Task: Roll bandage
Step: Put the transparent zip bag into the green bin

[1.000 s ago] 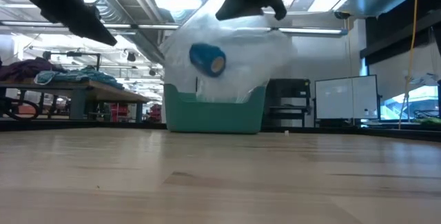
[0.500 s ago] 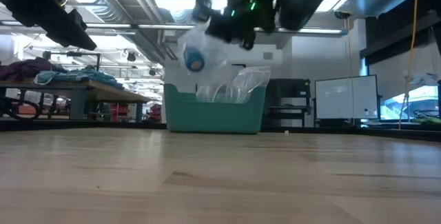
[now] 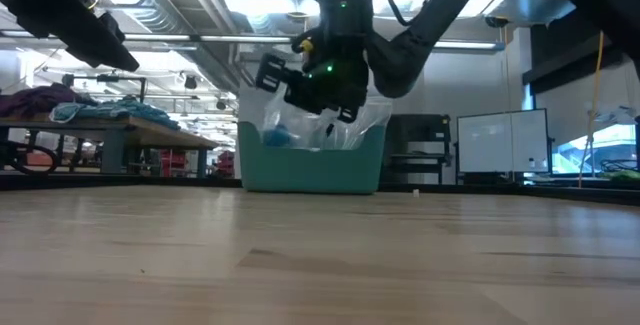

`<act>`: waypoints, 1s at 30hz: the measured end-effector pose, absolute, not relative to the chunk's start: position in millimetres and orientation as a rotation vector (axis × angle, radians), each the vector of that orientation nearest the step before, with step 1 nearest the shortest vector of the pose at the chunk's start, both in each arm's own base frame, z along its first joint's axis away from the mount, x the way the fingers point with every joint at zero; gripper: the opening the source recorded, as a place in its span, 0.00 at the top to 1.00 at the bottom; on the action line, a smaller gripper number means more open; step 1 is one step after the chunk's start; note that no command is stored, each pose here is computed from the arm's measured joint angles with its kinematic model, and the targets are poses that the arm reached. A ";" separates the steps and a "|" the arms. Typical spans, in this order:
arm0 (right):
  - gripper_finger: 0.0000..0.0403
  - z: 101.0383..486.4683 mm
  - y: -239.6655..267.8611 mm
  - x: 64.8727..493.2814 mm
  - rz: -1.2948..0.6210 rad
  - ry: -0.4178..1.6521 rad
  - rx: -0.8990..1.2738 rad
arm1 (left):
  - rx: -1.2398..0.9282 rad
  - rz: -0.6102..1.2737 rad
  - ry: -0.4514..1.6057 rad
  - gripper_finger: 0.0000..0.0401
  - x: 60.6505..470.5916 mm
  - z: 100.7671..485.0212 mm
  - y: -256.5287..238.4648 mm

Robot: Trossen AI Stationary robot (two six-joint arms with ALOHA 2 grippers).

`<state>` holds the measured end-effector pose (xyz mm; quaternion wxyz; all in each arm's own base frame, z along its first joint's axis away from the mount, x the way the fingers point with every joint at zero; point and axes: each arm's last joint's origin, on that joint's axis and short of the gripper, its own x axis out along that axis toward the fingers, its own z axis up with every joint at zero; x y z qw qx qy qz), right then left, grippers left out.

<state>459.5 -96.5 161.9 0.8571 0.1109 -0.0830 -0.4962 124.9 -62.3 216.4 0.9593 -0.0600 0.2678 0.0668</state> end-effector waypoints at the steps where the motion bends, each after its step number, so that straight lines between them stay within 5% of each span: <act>1: 0.98 159.7 -94.1 458.9 -1.062 -0.160 0.226 | -0.125 0.134 0.538 0.60 125.2 216.9 -62.5; 7: 0.95 147.9 -96.7 456.9 -1.090 -0.058 0.198 | -0.128 0.124 0.515 0.60 126.6 219.1 -63.5; 16: 0.98 194.9 -120.9 458.8 -0.957 -0.326 0.085 | -0.132 0.123 0.509 0.60 127.0 219.6 -63.6; 30: 0.97 128.4 -123.5 471.3 -0.894 -0.143 0.201 | -0.140 0.124 0.509 0.60 127.0 219.7 -63.7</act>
